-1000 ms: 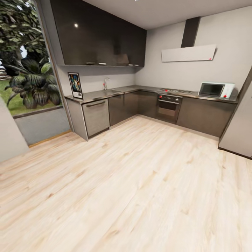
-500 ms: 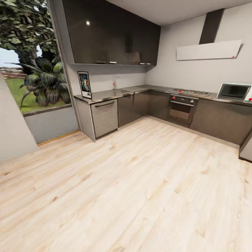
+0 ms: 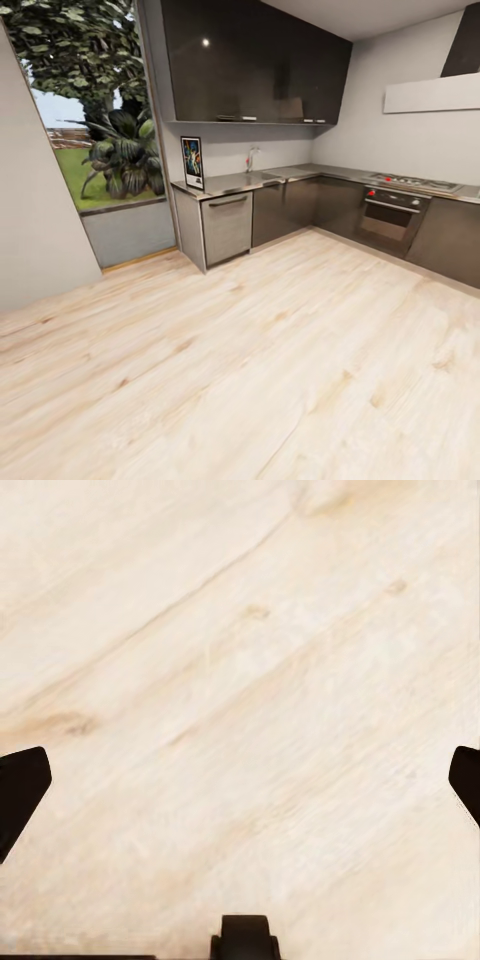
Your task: Pick up the poster from the kitchen countertop and hang it on one of the wall nails in the kitchen.
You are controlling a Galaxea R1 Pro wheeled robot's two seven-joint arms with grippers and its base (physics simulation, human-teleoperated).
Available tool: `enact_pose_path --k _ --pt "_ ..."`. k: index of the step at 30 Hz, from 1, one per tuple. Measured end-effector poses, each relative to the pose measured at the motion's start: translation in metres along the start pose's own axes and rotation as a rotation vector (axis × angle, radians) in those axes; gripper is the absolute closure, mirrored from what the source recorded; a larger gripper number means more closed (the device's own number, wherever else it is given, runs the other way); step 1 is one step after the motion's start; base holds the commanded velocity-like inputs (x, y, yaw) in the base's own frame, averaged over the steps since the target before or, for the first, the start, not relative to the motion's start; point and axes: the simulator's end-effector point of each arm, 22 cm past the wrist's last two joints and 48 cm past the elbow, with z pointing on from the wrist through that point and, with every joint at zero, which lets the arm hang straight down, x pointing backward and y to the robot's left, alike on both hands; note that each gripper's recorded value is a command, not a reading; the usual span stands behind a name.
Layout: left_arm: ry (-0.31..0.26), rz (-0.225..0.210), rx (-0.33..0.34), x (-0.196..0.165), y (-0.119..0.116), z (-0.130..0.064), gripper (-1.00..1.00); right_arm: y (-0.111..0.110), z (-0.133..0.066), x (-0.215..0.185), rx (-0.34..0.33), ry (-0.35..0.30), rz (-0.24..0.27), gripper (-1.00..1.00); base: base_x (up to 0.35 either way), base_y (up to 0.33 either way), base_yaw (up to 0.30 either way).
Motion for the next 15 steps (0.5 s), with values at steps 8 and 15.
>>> enact_pose_path --k 8,15 --pt "0.000 0.000 0.000 -0.0001 0.0000 0.0000 -1.00 -0.0027 -0.0001 0.0015 0.001 0.004 -0.002 -1.00 0.337 0.000 0.038" --pt "0.000 0.000 0.000 -0.0001 0.0000 0.0000 -1.00 -0.0050 -0.0001 0.0015 0.004 0.004 -0.003 -1.00 0.337 0.000 0.003"
